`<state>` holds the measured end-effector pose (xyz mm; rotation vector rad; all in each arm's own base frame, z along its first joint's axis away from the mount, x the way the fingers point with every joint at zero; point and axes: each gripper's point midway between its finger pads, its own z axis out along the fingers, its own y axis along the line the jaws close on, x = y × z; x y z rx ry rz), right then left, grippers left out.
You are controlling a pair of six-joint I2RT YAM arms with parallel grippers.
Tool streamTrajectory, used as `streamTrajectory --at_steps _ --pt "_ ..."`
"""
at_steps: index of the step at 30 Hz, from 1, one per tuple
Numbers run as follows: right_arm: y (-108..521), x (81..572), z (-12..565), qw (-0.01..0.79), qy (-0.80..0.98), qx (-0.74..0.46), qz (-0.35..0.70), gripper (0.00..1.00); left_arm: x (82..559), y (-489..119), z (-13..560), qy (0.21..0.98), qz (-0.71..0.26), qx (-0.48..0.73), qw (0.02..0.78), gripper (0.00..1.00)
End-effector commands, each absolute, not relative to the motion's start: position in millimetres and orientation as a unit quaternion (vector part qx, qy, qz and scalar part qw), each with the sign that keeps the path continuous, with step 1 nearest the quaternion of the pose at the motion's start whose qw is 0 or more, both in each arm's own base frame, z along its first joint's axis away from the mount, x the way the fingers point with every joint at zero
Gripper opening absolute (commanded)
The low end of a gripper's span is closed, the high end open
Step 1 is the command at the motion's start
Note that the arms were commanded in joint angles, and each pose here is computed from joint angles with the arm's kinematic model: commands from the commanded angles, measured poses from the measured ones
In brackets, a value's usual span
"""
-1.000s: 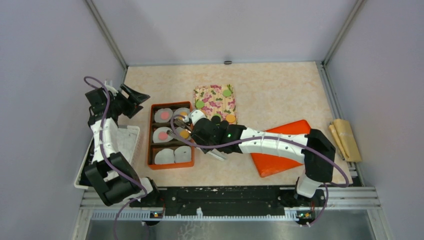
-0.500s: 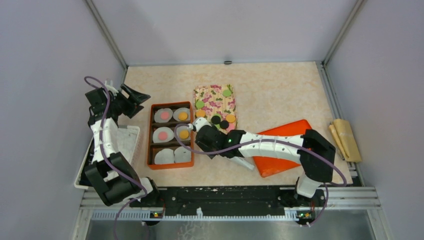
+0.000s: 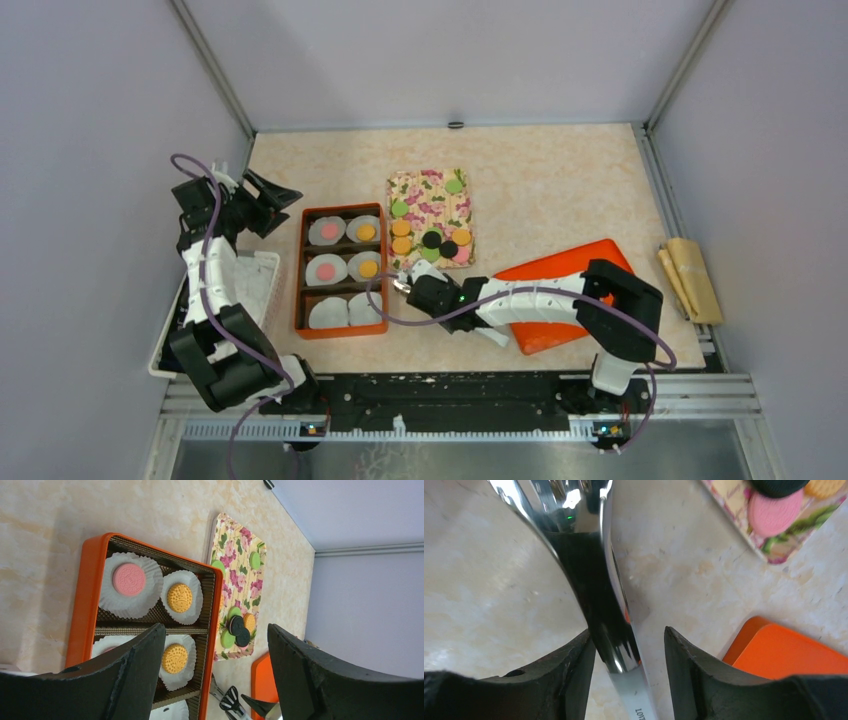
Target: Pack the cookies
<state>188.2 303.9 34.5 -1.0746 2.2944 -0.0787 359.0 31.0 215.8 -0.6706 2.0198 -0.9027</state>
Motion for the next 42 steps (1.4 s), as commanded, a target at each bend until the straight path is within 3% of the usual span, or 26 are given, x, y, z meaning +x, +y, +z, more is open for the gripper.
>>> streamTrajectory --at_steps 1,2,3,13,21,26,31,37,42 --pt "303 191 45 0.316 0.870 -0.378 -0.020 0.23 357 28 216 0.798 -0.371 -0.252 0.403 0.81" --pt "304 192 48 0.318 0.870 -0.376 -0.017 0.07 357 28 216 0.798 -0.373 -0.252 0.401 0.80" --pt "308 192 53 0.321 0.869 -0.375 -0.011 0.00 357 28 215 0.798 -0.373 -0.252 0.400 0.80" --pt "314 211 136 0.395 0.863 -0.314 0.016 0.00 356 26 225 0.795 -0.377 -0.245 0.407 0.80" --pt "275 298 204 0.452 0.875 -0.169 0.034 0.00 358 22 231 0.788 -0.389 -0.240 0.413 0.80" --pt "226 375 213 0.470 0.871 -0.114 -0.081 0.00 359 22 233 0.786 -0.391 -0.238 0.415 0.80" --pt "184 430 175 0.421 0.859 -0.120 -0.266 0.00 359 23 233 0.788 -0.387 -0.235 0.417 0.80" --pt "146 463 118 0.319 0.829 -0.151 -0.433 0.00 359 23 227 0.790 -0.387 -0.238 0.412 0.80" --pt "131 471 88 0.276 0.814 -0.168 -0.483 0.00 360 24 219 0.793 -0.386 -0.239 0.405 0.80"
